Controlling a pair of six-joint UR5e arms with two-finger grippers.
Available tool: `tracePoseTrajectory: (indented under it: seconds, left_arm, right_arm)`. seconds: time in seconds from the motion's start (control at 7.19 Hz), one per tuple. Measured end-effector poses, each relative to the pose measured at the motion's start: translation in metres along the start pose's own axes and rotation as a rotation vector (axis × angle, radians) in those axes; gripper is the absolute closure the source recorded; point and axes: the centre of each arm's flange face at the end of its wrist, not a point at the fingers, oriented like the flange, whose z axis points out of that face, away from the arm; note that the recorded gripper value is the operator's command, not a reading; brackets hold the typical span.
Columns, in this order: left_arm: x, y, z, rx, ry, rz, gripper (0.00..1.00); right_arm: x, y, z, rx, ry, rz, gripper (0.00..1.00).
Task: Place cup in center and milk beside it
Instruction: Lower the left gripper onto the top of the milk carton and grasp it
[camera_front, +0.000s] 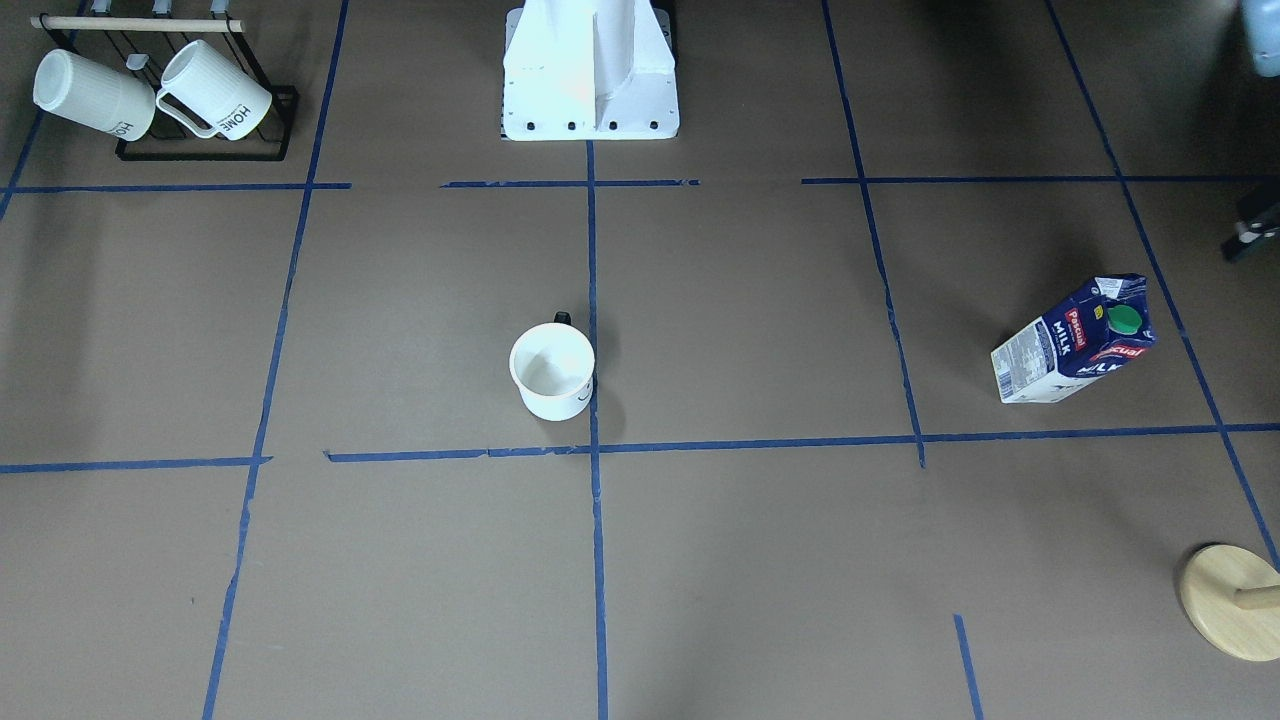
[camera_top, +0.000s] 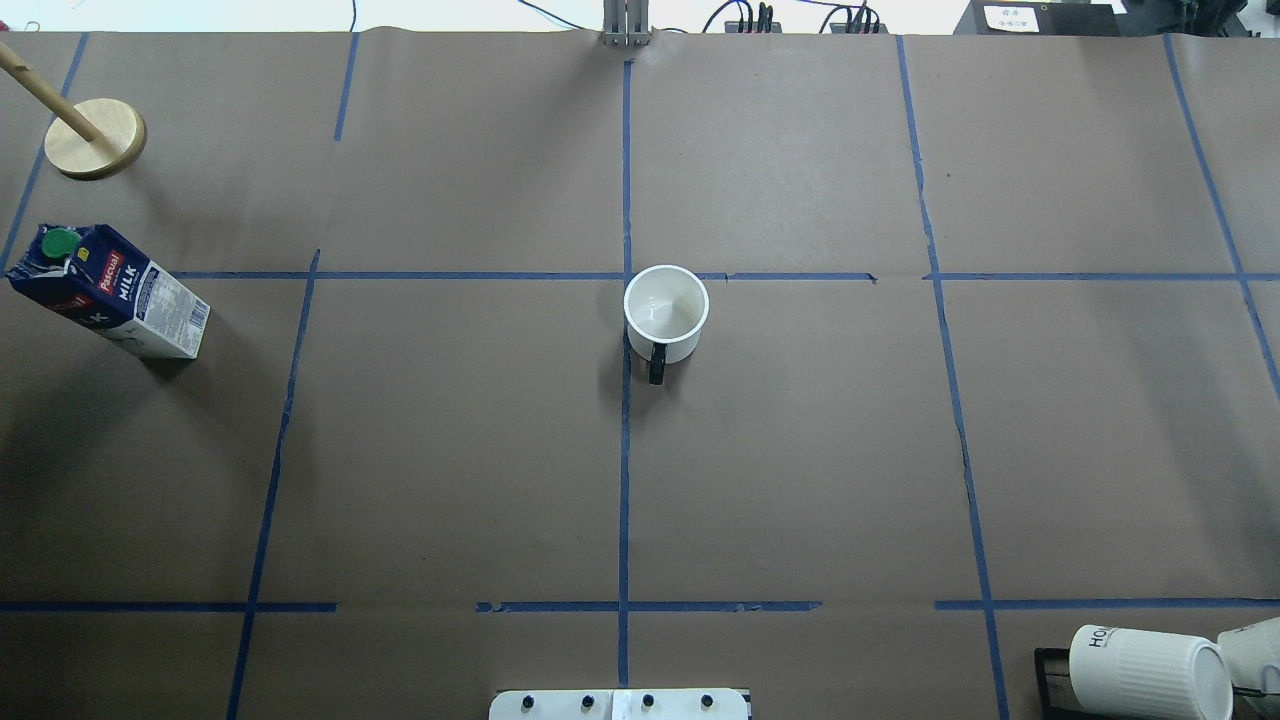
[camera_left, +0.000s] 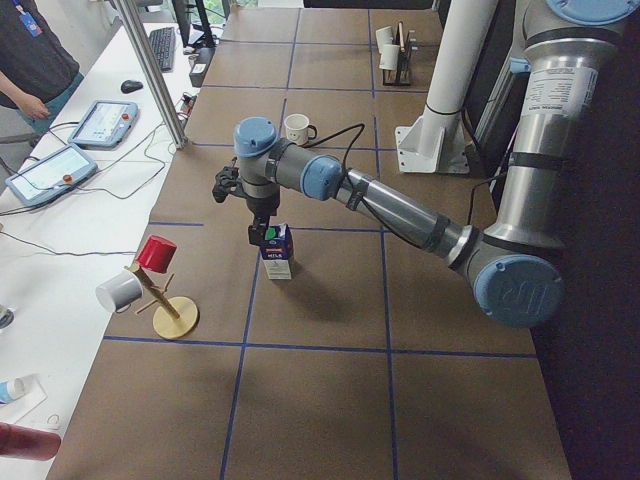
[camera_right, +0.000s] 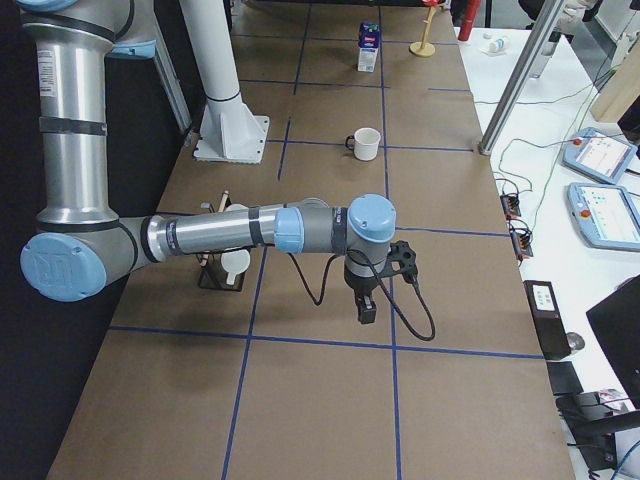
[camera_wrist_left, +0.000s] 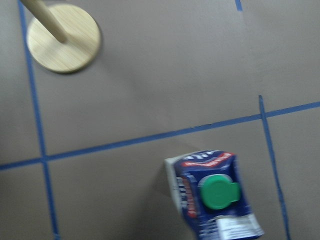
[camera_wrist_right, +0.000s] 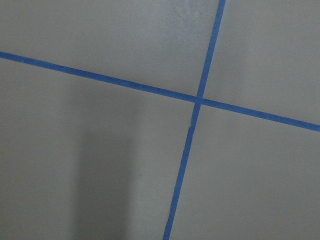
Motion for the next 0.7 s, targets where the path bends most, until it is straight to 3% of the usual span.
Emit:
tracePoseTrajectory:
  seconds: [0.28, 0.7]
  left_arm:
    - [0.035, 0.003, 0.024, -0.03, -0.02, -0.039, 0.0]
    - [0.039, -0.003, 0.052, -0.076, -0.03, -0.058, 0.0]
  right_arm:
    - [0.001, 0.001, 0.001, 0.001, 0.0, -0.004, 0.0]
    - [0.002, 0.003, 0.003, -0.002, 0.0, -0.005, 0.0]
